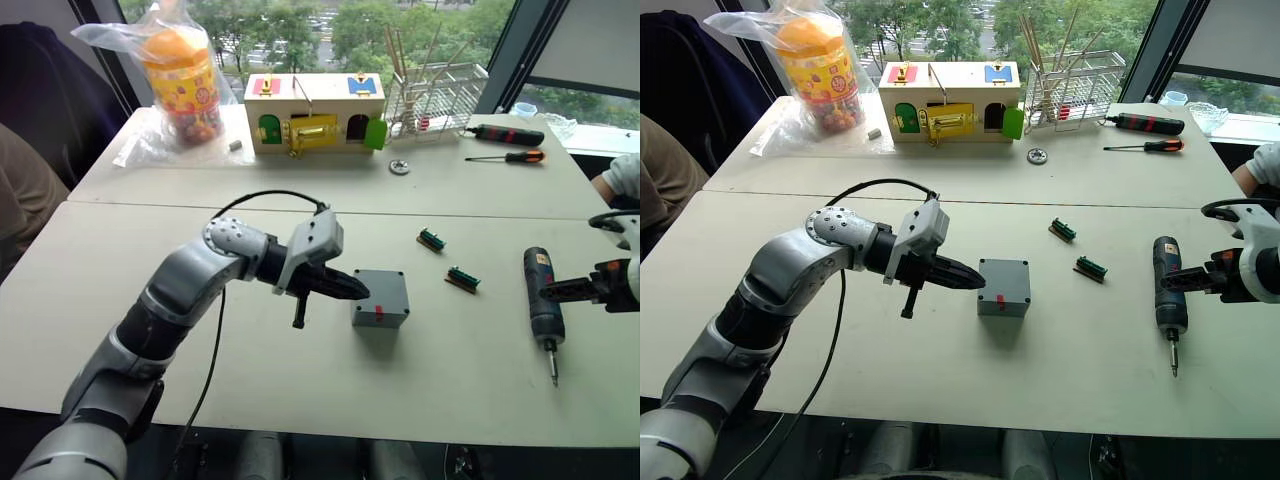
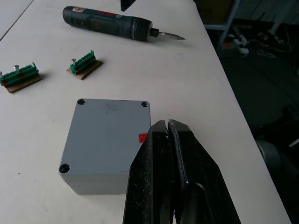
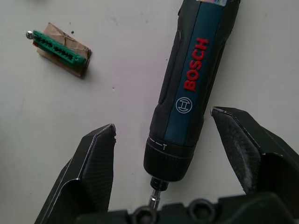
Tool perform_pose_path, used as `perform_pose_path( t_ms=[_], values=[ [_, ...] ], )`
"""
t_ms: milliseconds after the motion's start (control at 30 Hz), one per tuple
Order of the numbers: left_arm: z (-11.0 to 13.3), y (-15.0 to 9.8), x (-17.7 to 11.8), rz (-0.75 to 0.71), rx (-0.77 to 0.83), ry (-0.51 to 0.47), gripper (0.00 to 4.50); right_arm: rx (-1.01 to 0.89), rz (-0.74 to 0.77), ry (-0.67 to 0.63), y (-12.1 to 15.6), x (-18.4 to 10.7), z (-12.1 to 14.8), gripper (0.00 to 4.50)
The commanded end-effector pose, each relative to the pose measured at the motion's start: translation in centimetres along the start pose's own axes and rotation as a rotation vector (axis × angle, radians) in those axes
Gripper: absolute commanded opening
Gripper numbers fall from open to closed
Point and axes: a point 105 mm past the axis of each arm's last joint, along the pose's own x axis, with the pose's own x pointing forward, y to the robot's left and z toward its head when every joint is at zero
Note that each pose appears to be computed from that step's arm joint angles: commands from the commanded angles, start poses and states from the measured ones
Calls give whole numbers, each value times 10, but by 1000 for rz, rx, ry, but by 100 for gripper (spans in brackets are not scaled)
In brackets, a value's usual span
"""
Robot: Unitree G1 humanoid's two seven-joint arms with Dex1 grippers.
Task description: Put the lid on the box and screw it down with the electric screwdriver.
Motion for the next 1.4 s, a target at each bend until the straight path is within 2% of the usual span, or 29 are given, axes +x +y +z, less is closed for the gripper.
perform_pose_path(
  t_ms=[33, 300, 400, 467, 500, 700, 767, 867, 933, 967, 1033, 1100, 1167, 1233, 1333, 1400],
  values=[
    [5, -5, 5, 5, 49, -12, 0, -2, 3, -5, -3, 4, 0, 349],
    [5, -4, 12, 18, 27, -30, 0, 16, -10, 41, -16, 34, -6, 349],
    [2, -5, 13, 23, 17, -28, 0, -40, -8, 97, -17, 41, -12, 293],
    [0, -4, 13, 29, 8, -30, 0, -60, -4, 120, -17, 44, -13, 209],
    [-1, -4, 13, 33, 5, -30, 0, -65, 0, 126, -16, 46, -13, 182],
    [-7, 3, 13, 72, -29, -38, 0, -49, -13, 96, -18, 49, -4, 179],
    [-8, 11, 9, 110, -42, -51, 0, -21, -58, 1, -25, 39, 13, 179],
    [-7, 32, -1, 198, -84, -111, 0, 27, -96, -291, -23, 6, 60, 179],
    [-6, 39, -4, 214, -107, -134, 0, 54, -73, -616, -7, -22, 96, 179],
    [-6, 41, -5, 213, -112, -137, 0, 72, -79, -743, -4, -34, 105, 179],
    [-6, 43, -3, 206, -113, -137, 0, 63, -90, -1002, 14, -56, 114, 179],
    [-7, 46, 2, 198, -116, -135, 0, 37, -29, -1182, 47, -72, 115, 179],
    [-7, 48, 5, 194, -115, -133, 0, 15, 24, -1286, 70, -82, 113, 179],
    [-9, 51, 10, 204, -110, -130, 0, -9, 162, -1370, 108, -82, 110, 179],
    [-11, 54, 15, 205, -102, -122, 0, -21, 293, -1421, 140, -80, 104, 179],
    [-12, 53, 18, 195, -99, -120, 53, -44, 312, -1410, 153, -68, 98, 179]
  ],
)
